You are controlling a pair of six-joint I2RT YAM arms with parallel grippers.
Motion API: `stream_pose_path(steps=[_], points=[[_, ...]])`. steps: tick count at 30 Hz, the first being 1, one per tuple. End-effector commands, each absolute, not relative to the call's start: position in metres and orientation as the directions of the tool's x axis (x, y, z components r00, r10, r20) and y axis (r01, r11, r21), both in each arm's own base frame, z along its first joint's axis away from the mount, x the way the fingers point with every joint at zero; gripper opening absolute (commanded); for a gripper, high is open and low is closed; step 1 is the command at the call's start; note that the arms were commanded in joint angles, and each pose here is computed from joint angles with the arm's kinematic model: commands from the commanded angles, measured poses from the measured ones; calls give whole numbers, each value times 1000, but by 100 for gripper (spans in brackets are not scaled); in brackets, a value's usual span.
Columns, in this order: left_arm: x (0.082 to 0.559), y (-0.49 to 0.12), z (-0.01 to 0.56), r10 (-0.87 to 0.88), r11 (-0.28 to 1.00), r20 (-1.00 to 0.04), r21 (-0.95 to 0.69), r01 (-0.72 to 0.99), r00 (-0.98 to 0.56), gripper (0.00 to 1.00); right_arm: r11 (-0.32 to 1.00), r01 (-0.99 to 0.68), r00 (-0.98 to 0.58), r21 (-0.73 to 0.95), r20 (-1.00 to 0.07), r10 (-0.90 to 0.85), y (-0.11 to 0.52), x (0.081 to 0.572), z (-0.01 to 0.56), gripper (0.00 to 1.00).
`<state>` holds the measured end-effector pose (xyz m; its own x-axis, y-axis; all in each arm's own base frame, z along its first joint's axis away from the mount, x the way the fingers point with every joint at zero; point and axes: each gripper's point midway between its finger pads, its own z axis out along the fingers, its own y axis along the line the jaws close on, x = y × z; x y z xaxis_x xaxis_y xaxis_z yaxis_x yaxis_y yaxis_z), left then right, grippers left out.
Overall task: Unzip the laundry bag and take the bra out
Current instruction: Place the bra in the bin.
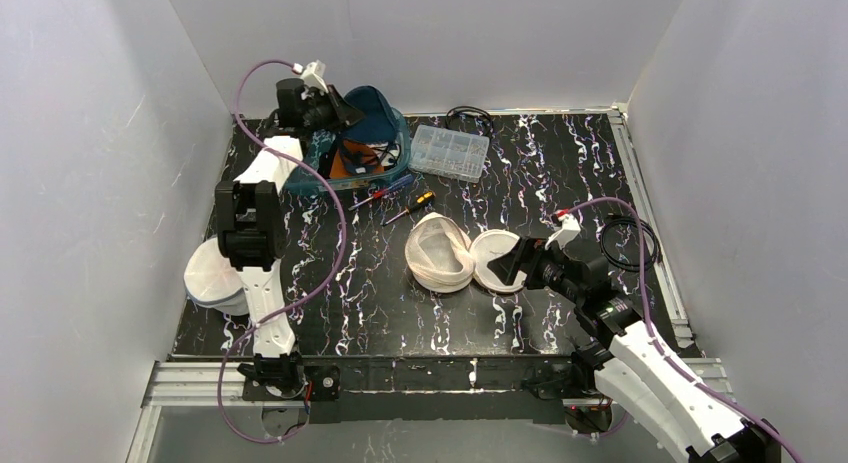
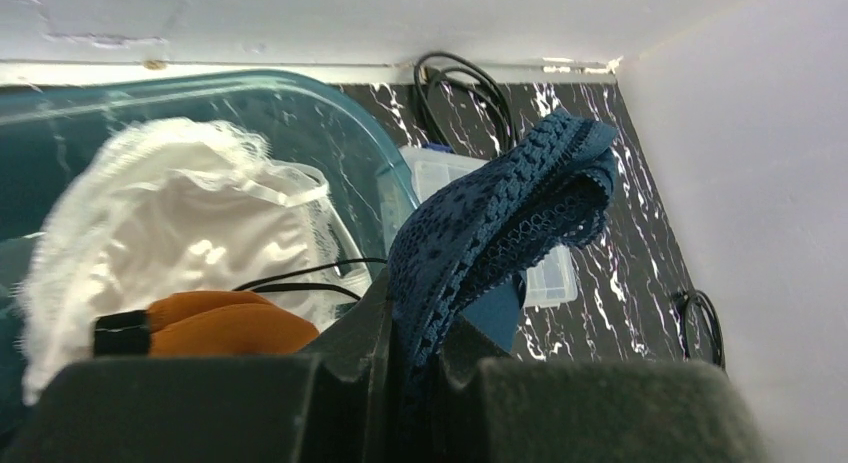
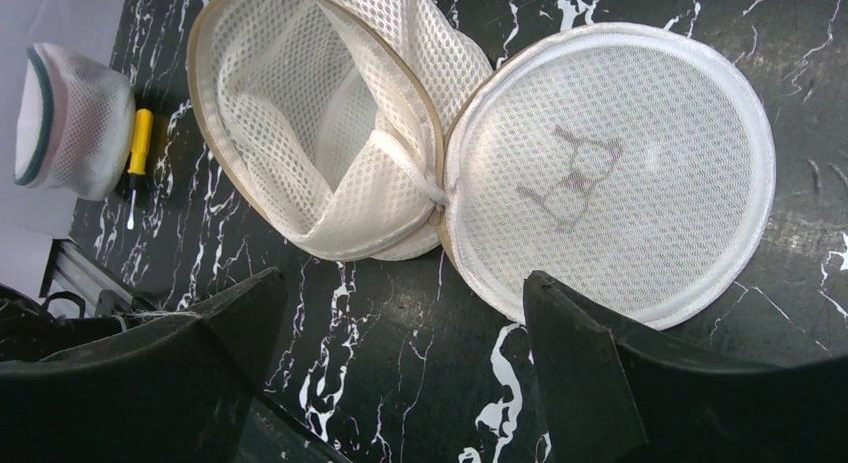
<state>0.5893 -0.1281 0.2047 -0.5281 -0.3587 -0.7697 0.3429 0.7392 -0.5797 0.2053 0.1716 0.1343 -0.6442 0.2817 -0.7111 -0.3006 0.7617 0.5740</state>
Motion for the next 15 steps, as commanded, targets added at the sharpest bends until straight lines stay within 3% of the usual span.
stream_pose_path(steps=[1, 15], points=[[586, -142, 221, -334, 715, -797, -562, 416, -504, 0, 754, -341, -620, 562, -737, 269, 175, 208, 136, 95], [586, -120, 121, -295, 818, -714, -532, 219, -635, 0, 762, -335, -627, 554, -735, 258, 175, 210, 128, 95]])
